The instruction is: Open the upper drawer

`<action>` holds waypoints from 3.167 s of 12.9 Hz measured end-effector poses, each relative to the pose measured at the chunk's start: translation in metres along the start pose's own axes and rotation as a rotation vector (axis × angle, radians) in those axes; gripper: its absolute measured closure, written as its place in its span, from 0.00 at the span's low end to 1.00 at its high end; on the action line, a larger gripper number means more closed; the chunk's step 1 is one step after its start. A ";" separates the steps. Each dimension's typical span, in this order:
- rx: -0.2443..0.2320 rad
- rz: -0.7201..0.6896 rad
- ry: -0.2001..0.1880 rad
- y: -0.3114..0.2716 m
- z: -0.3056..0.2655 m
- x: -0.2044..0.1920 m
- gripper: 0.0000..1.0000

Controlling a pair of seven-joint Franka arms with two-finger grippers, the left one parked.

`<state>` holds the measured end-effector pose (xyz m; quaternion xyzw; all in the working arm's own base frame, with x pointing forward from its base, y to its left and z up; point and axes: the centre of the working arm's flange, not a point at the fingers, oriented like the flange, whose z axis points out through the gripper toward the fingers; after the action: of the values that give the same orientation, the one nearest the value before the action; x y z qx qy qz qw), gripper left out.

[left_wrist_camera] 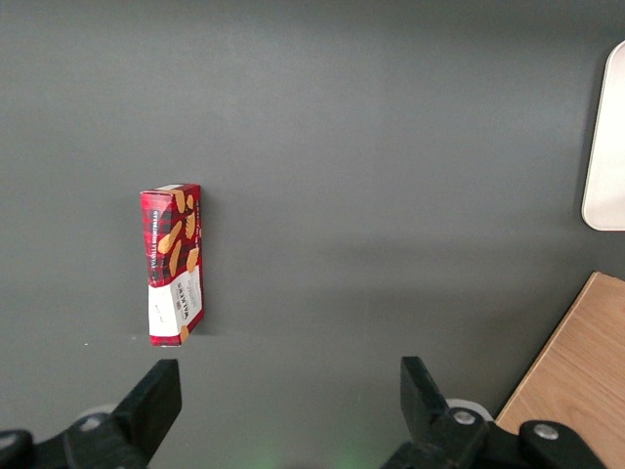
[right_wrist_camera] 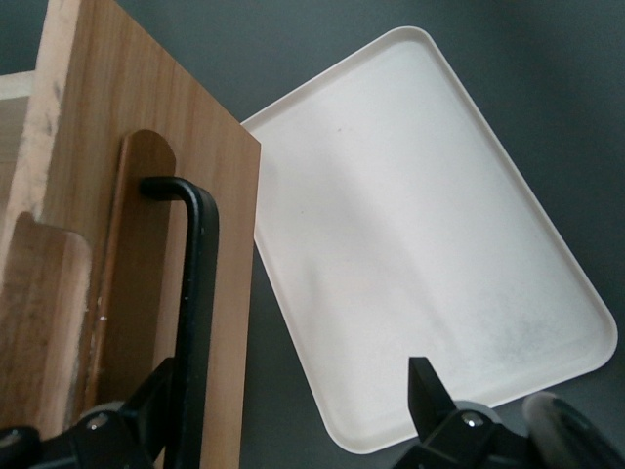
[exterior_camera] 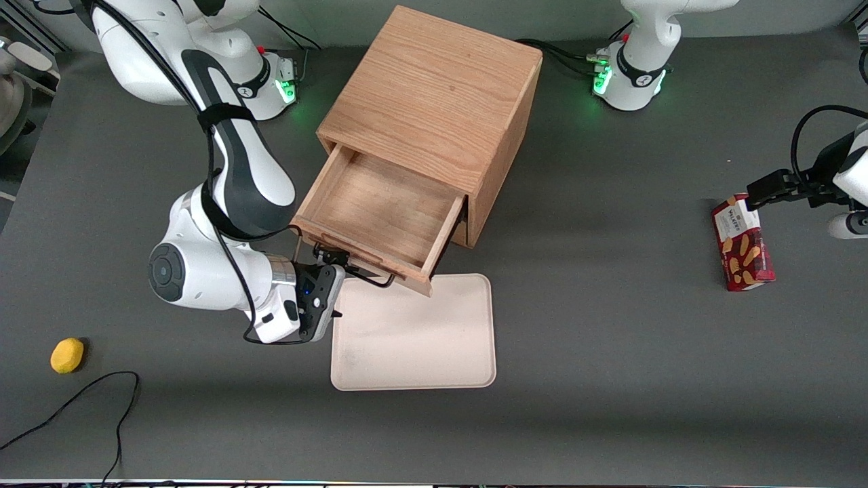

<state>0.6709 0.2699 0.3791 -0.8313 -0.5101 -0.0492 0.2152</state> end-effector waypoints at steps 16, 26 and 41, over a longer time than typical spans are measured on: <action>-0.025 -0.016 0.057 0.020 -0.021 -0.003 0.00; -0.051 0.007 0.076 0.040 -0.032 -0.018 0.00; -0.171 0.114 0.115 0.036 -0.128 -0.010 0.00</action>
<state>0.7147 0.1960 0.4805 -0.8701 -0.4426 -0.1277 0.1750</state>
